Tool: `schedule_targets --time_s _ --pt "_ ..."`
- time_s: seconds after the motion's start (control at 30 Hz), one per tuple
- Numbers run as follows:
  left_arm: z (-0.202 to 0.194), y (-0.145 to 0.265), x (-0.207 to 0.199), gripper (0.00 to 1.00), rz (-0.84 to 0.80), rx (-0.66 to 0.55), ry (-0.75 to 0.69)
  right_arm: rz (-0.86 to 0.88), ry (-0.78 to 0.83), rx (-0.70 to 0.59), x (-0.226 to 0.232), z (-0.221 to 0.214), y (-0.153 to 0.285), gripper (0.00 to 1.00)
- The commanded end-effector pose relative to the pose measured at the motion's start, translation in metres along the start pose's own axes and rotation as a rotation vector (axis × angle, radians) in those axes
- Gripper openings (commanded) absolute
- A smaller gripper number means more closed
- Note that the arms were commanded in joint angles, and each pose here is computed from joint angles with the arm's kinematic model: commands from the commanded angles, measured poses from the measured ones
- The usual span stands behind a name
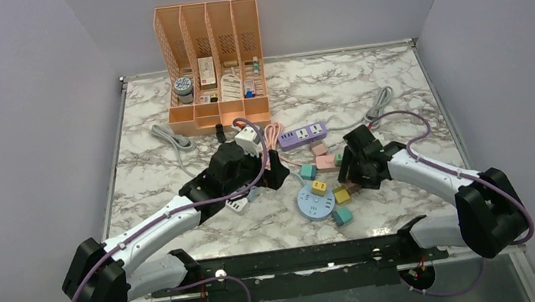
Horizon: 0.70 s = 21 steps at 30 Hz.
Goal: Insert the plug
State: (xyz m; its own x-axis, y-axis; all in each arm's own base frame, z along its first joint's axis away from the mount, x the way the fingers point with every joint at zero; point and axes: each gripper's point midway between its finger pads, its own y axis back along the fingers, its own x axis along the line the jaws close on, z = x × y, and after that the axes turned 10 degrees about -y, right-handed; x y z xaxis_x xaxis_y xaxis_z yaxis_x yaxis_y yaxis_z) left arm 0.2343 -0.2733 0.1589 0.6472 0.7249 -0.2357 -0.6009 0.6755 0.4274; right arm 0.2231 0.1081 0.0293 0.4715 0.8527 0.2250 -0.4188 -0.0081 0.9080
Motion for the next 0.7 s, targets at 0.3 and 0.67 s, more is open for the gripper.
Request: schedule_targets --time_s 0.3,0.67 --pt "-0.003 0.004 -0.026 0.99 -0.142 -0.011 0.079 0.029 -0.062 0.001 -0.002 -0.008 0.008 0.45" --pt "0.035 -0.014 -0.066 0.95 -0.267 -0.085 0.286 0.463 -0.384 0.071 0.068 -0.001 0.091 0.44"
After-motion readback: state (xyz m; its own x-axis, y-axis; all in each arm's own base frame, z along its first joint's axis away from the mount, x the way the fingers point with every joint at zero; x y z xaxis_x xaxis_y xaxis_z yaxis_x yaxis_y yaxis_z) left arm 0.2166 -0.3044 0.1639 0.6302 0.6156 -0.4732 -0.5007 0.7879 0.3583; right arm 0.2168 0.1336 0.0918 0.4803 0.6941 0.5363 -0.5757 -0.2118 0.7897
